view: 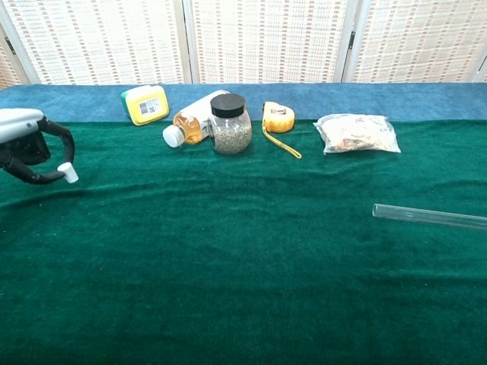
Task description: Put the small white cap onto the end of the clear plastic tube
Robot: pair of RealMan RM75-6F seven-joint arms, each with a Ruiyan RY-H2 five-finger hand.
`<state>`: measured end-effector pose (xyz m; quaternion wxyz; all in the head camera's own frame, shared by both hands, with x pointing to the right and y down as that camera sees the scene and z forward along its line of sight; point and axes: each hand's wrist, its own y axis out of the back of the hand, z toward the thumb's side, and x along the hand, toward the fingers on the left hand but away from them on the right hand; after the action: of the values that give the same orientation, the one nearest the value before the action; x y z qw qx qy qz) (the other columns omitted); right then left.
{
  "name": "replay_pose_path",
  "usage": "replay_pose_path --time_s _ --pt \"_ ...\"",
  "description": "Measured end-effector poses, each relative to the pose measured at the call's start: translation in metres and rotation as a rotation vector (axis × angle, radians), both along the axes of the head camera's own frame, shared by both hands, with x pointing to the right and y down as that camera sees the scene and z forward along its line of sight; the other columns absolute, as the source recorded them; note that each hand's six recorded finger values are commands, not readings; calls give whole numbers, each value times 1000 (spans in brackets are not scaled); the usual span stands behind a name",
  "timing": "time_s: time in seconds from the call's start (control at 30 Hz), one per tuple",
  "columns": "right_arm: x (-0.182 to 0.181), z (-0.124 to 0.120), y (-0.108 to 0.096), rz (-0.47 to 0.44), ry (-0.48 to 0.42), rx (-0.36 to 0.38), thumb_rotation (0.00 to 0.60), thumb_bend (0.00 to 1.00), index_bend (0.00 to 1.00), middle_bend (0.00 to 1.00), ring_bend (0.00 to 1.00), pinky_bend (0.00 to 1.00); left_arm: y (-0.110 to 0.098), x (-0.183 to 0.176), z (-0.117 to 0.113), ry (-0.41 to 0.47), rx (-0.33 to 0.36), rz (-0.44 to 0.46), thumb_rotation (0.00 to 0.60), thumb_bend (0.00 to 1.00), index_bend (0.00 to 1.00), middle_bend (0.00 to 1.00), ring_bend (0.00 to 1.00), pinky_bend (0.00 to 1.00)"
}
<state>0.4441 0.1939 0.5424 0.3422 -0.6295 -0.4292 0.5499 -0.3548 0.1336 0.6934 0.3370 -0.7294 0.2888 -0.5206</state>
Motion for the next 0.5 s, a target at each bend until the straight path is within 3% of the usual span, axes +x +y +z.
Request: replay_pose_path --time_s 0.2,0.27,0.5 --pt "-40 15 -13 -100 -14 -47 600 448 171 486 626 550 0 10 -20 90 60 7 600 468 640 1000 892 844" --pt "-52 23 -15 -121 -28 -69 600 445 233 578 750 681 1 12 -24 104 69 12 600 468 640 1000 892 844" --pt "-91 60 -22 -183 -18 -182 600 443 296 762 933 886 11 19 -39 164 89 41 600 468 639 1000 892 844"
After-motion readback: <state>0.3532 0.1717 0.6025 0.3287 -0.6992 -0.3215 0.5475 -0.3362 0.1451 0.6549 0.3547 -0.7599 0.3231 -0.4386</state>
